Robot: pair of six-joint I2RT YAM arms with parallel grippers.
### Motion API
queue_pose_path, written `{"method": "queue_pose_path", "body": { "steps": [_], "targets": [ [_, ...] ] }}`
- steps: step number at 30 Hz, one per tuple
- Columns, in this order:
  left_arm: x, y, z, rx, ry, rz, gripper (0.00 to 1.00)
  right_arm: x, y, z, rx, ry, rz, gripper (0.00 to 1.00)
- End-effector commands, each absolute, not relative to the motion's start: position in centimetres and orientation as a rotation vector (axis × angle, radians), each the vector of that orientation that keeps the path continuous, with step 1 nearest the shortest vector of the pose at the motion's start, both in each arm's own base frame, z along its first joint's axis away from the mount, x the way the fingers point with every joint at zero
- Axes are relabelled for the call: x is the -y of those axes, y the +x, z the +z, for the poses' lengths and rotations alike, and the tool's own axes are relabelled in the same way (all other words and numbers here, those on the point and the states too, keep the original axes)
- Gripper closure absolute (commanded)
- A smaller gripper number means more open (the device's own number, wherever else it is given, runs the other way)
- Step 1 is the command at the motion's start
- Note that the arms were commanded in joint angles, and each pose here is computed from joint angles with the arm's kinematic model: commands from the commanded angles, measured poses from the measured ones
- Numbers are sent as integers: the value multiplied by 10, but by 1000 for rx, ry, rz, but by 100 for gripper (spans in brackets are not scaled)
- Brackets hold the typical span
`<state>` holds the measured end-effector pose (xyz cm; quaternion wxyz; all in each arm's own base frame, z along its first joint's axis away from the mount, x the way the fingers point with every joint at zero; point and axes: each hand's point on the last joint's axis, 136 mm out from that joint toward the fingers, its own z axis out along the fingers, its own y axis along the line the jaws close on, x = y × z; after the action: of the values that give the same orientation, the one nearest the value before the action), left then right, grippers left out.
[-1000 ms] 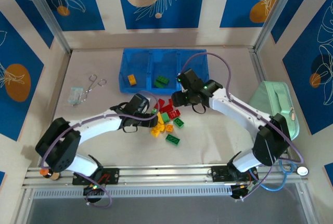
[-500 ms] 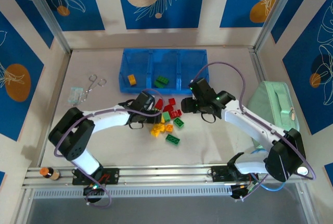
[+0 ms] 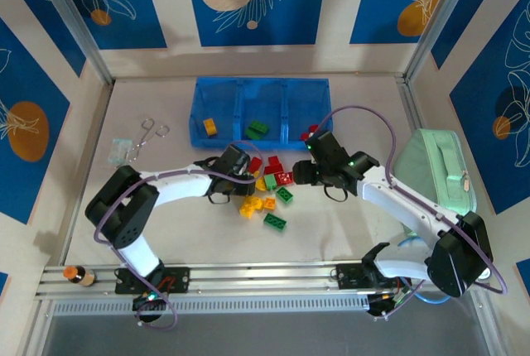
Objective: Sort the legos into containers by color
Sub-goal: Pick up the lego from the center of the table.
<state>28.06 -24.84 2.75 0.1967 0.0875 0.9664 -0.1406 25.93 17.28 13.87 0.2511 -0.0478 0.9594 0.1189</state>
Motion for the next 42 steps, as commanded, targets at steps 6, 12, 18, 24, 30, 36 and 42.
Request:
{"method": "queue_pose_path", "body": {
  "steps": [6, 12, 18, 24, 30, 36, 42],
  "targets": [
    [240, 263, 24, -2738, 258, -352, 42, -172, 256, 142, -2596, -90, 369, 41],
    [244, 256, 28, -2740, 272, -369, 37, -169, 253, 141, -2598, -79, 363, 41],
    [242, 253, 19, -2764, 270, -343, 39, -167, 251, 140, -2599, -73, 361, 42],
    [236, 250, 15, -2770, 279, -286, 44, -166, 250, 138, -2603, -65, 360, 42],
    [232, 251, 15, -2765, 289, -254, 53, -166, 250, 133, -2612, -55, 366, 42],
    [234, 257, 23, -2743, 296, -240, 60, -164, 250, 134, -2609, -54, 362, 42],
    [232, 265, 40, -2702, 304, -210, 62, -163, 249, 131, -2614, -49, 359, 42]
  ]
}}
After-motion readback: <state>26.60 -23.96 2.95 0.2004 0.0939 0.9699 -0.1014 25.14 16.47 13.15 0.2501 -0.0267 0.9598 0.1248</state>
